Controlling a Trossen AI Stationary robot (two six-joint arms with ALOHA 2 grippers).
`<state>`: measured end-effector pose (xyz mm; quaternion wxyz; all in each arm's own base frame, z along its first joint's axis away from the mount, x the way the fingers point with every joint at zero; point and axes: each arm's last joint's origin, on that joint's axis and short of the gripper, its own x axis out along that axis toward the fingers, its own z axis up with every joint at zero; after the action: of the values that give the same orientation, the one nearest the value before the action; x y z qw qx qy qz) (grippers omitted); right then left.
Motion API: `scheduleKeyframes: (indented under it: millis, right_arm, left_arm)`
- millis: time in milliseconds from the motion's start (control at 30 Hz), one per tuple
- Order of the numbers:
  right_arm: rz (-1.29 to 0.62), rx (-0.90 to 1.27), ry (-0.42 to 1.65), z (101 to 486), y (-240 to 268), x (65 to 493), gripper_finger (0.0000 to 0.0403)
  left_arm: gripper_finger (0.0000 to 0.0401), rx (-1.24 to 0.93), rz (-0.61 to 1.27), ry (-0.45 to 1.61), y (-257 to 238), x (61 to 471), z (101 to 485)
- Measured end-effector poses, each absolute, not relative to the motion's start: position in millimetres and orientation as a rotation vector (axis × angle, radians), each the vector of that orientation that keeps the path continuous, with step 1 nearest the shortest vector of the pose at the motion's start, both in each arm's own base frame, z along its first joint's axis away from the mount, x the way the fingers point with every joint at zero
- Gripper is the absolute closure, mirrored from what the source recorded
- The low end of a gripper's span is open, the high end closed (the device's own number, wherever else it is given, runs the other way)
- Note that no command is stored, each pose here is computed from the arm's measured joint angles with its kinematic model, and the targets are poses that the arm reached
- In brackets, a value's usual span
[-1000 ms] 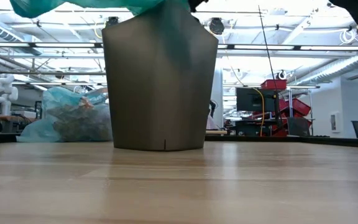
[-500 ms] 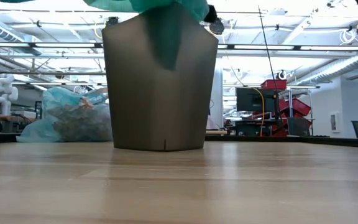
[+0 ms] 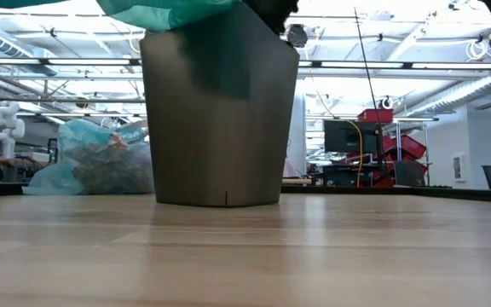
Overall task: Place trash/remove bag and relplace
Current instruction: Insert the blue trash bag into the black trash bin
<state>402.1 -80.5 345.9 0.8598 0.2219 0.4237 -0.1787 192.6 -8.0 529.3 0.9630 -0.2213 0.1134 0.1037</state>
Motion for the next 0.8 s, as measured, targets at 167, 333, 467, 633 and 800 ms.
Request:
scheduleKeyframes:
  millis: [167, 333, 467, 633, 800]
  right_arm:
    - [-0.342, 0.454, 0.710, 403, -76, 385, 0.0401]
    - [-0.266, 0.376, 0.497, 455, -74, 372, 0.0388]
    - [-0.128, 0.356, 0.356, 475, -73, 374, 0.0388]
    - [-0.120, 0.372, 0.528, 437, -77, 398, 0.0401]
    - [-0.161, 0.395, 0.675, 412, -79, 406, 0.0402]
  left_arm:
    - [0.0401, -0.459, 0.239, 0.263, -7, 191, 526]
    - [0.0401, -0.456, 0.248, 0.298, -7, 190, 522]
    - [0.0401, -0.454, 0.245, 0.295, -7, 190, 523]
    - [0.0401, -0.443, 0.270, 0.299, -7, 192, 521]
    - [0.0401, -0.418, 0.327, 0.367, -7, 203, 511]
